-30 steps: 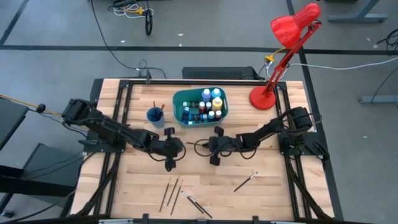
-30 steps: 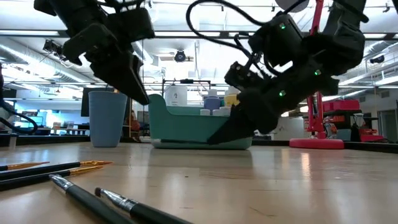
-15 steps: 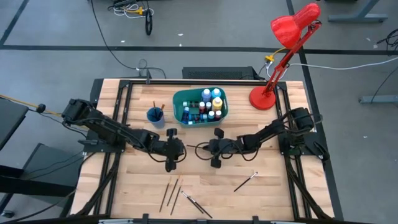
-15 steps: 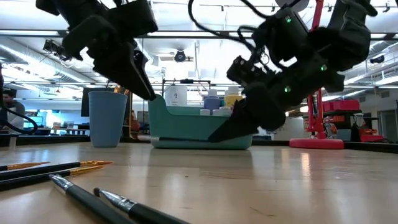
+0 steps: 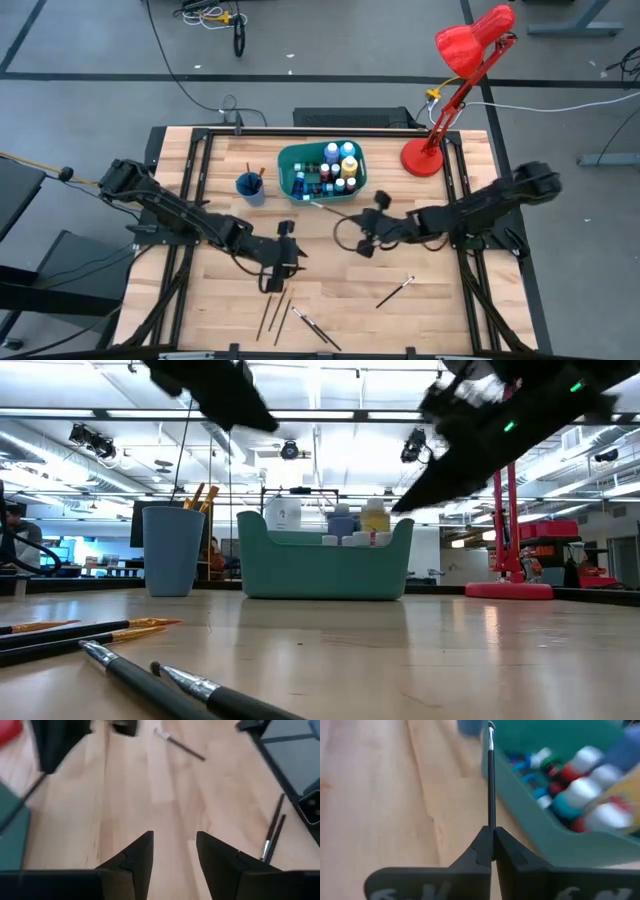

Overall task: Pick & Place Paint Supplies
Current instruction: Put the silver paint brush into the blue cup

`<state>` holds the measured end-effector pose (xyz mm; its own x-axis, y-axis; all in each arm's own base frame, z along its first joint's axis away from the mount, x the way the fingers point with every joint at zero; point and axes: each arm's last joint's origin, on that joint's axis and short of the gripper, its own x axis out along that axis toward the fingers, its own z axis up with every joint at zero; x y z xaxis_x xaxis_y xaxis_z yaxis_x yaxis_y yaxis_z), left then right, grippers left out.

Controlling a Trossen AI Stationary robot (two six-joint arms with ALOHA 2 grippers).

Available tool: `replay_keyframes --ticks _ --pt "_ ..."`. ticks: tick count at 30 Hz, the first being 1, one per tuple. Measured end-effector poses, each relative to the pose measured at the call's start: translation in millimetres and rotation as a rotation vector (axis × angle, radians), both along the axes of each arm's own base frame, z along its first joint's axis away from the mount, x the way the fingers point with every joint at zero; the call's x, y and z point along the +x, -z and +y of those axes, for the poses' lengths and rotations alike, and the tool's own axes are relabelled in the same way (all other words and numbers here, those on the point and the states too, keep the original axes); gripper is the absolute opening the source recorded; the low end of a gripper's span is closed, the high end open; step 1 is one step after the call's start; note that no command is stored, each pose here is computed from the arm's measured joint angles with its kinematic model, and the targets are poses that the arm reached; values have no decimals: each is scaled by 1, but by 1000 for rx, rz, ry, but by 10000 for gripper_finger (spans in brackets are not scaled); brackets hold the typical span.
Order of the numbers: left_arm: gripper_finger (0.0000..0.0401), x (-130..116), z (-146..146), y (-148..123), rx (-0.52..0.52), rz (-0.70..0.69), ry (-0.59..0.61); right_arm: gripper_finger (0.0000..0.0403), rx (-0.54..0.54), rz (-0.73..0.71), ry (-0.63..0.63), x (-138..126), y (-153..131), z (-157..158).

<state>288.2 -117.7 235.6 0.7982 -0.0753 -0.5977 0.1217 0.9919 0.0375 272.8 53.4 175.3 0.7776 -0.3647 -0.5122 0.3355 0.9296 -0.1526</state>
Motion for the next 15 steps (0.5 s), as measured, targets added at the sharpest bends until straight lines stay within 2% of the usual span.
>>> replay_keyframes --ticks 4,7,11,15 --pt "153 1 -6 -11 83 -70 -65 1 -14 -146 -42 -29 -24 11" --pt "151 2 -6 -16 144 -138 -174 1 -38 -360 -84 -47 -34 17" --pt "151 5 -5 -22 154 -224 -279 1 -31 -616 -282 -69 -23 14" --pt "151 12 -6 -38 102 -385 -295 1 -1 -770 -372 -82 -12 4"
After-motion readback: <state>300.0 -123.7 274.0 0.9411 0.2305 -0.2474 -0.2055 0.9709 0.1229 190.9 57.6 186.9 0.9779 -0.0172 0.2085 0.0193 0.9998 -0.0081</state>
